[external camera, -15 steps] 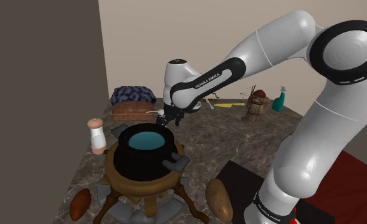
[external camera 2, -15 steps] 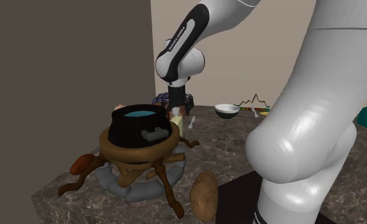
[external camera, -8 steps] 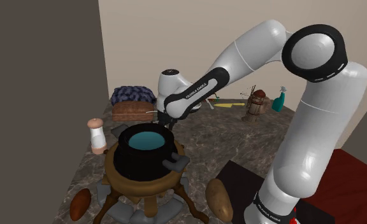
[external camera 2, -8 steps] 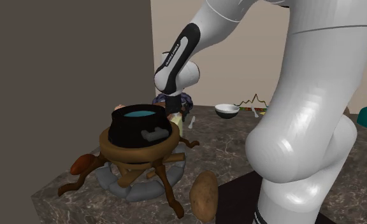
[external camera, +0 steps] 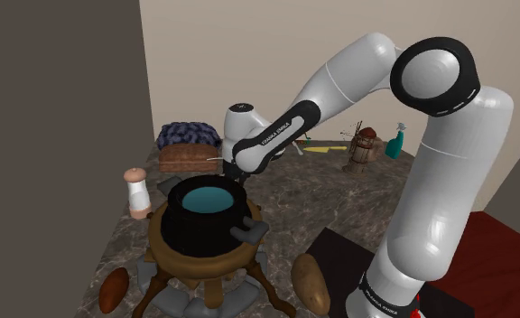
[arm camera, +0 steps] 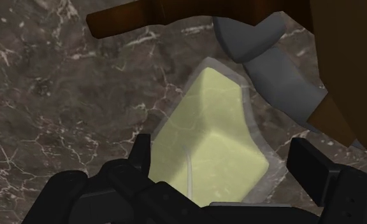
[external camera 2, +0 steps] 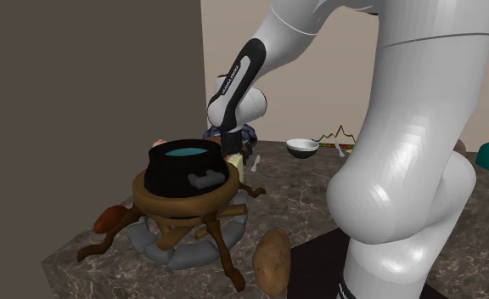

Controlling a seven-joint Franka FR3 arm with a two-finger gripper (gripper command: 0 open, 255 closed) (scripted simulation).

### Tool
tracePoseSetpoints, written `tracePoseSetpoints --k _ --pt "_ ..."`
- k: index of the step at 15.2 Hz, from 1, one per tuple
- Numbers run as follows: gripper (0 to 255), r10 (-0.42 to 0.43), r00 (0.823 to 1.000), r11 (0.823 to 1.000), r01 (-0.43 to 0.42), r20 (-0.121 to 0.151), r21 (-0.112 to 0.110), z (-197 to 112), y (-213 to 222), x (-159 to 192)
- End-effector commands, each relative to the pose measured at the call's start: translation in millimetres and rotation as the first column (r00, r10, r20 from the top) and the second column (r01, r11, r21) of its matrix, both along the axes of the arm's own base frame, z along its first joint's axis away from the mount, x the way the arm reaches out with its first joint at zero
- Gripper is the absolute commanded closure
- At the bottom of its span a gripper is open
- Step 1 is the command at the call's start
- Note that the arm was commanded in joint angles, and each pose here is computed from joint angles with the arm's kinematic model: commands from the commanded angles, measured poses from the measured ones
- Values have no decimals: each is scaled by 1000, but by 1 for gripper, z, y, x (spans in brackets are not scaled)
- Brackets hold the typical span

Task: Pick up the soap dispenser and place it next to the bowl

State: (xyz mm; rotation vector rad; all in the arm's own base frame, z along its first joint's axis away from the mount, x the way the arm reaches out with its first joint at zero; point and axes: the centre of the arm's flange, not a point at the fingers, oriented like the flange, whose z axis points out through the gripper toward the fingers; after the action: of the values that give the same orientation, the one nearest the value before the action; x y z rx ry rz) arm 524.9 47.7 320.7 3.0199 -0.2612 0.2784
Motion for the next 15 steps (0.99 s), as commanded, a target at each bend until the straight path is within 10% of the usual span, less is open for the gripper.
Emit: tracePoseSetpoints --k 1,3,4,15 --pt "0 11 1000 1000 -11 -23 -3 -8 3 -3" --pt "0 11 1000 1000 -11 -23 -3 -8 3 -3" --pt "255 11 1000 1000 -11 -23 -4 -9 4 -3" --pt "255 11 1000 1000 -11 -23 -3 2 3 -3"
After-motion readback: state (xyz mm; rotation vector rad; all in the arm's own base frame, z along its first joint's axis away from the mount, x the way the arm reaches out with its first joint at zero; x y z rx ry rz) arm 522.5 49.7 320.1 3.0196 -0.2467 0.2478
